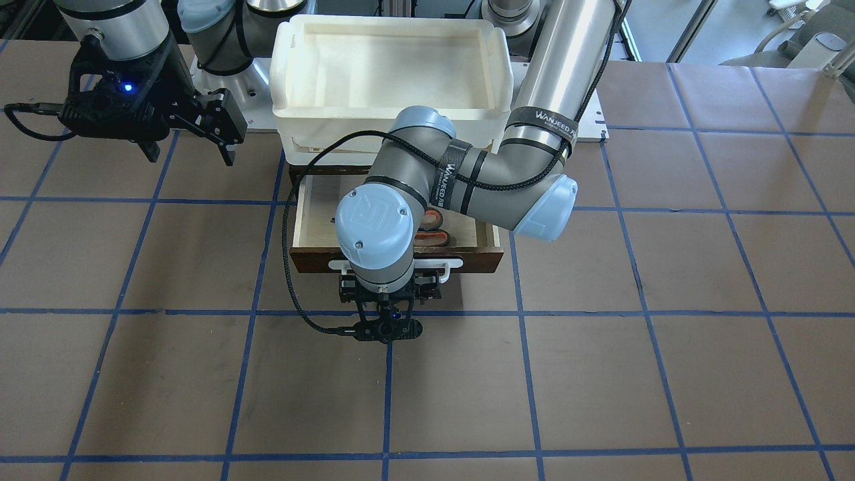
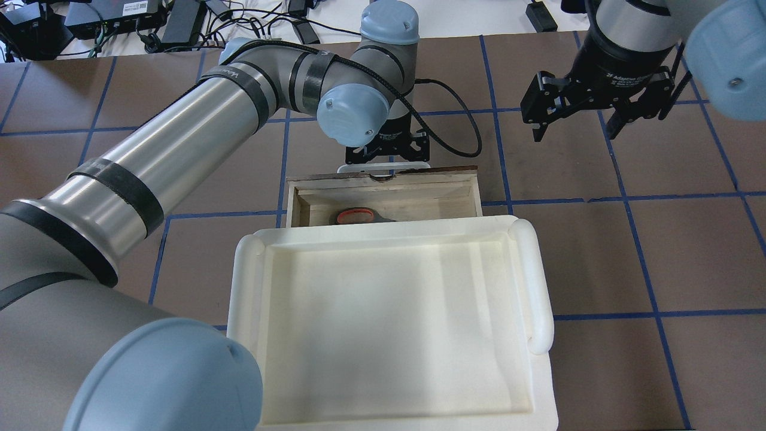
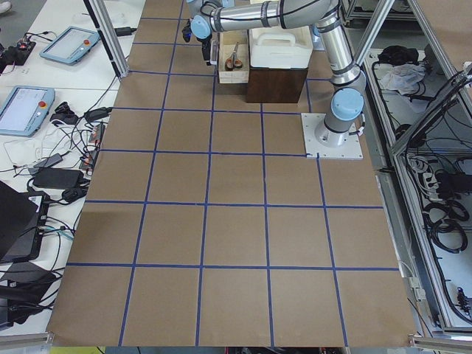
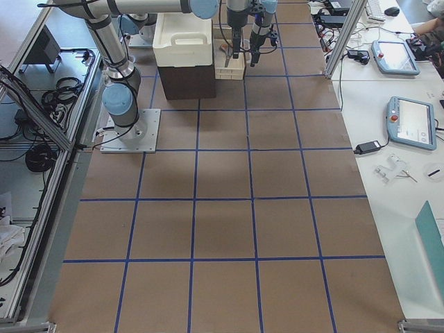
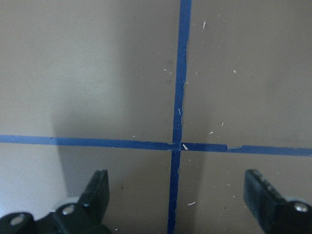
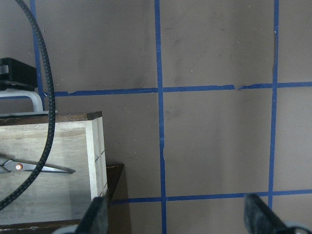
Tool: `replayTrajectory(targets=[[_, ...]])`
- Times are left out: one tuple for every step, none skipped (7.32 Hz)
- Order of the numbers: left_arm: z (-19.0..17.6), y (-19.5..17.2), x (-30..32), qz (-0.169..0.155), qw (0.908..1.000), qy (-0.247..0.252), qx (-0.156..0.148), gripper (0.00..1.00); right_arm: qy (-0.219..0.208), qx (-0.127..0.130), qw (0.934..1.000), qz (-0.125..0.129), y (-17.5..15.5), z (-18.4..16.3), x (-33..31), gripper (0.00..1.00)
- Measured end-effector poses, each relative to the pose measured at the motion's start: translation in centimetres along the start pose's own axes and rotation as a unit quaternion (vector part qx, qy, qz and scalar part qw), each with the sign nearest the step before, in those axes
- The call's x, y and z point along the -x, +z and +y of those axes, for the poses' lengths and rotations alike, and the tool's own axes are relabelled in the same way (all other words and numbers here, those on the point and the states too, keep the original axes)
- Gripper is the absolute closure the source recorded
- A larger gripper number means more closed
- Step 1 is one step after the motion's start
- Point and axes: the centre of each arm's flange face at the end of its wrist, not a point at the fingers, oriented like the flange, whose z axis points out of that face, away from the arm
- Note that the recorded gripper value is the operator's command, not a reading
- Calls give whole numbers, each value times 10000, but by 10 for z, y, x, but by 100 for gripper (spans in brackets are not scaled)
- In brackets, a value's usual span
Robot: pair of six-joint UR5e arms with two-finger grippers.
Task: Put scissors in drawer and close it
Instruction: 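Push the drawer front toward the cabinet with the left gripper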
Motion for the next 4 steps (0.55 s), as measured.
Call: replayTrajectory(targets=[[7, 1, 1, -35, 10000, 16, 70, 0, 9, 0, 10000, 8, 0, 0, -1, 0], [14, 1, 1, -71, 9999, 33, 133, 0, 20, 1, 10000, 25, 0, -1, -2, 0], [20, -1, 2, -103, 9997, 48, 197, 0, 33, -7, 10000, 44, 0, -2, -5, 0], [27, -2, 2, -126, 9996, 68, 249, 0, 37, -28, 10000, 49, 0, -2, -6, 0]])
